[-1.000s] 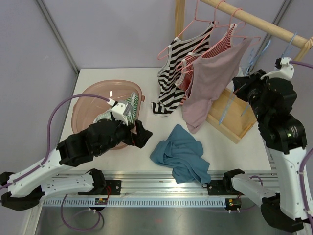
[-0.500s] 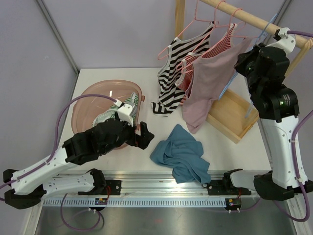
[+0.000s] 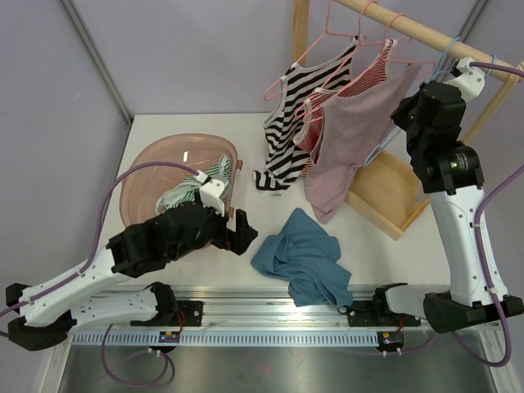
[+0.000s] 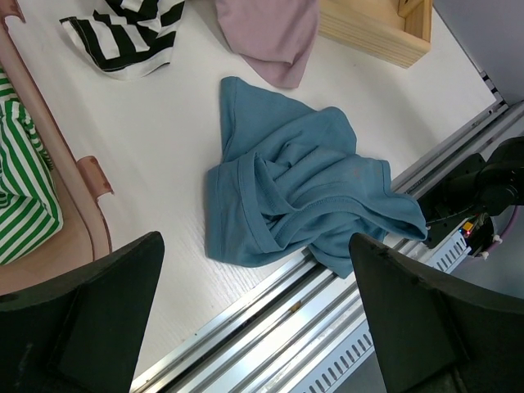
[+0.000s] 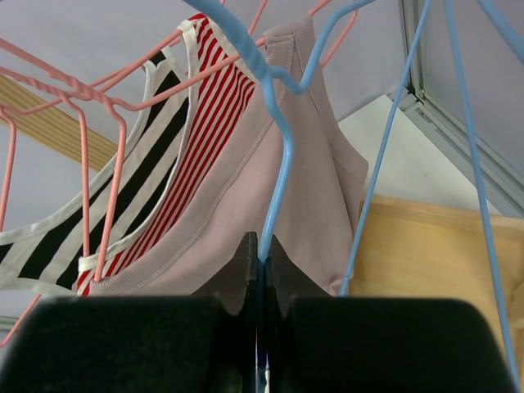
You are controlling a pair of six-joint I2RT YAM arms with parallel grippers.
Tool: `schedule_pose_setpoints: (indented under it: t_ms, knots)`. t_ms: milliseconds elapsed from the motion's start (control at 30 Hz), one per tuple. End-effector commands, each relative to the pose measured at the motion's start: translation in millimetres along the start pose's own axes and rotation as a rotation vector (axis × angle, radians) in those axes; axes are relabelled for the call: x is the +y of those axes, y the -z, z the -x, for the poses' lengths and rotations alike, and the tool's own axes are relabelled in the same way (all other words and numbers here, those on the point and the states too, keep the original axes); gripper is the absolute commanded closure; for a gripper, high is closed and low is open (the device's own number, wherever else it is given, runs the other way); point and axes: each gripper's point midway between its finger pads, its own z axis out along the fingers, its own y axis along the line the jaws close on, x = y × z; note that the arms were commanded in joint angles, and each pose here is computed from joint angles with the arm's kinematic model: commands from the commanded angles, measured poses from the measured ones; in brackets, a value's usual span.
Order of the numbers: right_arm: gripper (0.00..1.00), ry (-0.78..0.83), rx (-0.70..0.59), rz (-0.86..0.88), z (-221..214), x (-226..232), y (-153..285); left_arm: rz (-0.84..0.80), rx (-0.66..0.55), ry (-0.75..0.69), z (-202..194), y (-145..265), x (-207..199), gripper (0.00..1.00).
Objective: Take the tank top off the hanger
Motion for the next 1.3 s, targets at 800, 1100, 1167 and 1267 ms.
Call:
schedule_pose_setpoints:
  t_ms: [800, 1100, 1167, 1267]
  knots:
    - [0.94, -0.041, -0.092, -0.039, 1, -39, 37, -0.033, 0.028, -0.050, -2, -27, -15, 0.01]
    - [0.15, -0.017, -0.065, 0.119, 9, -16, 57, -0.075, 0.024, -0.038, -1, -31, -26, 0.01]
    - [0.01, -0.007, -0.062, 0.202, 16, -5, 72, -0.078, 0.054, -0.051, -12, -41, -32, 0.01]
    - [0.00, 0.009, -0.078, 0.281, 31, 2, 99, -0.070, 0.077, -0.085, -26, -54, -45, 0.01]
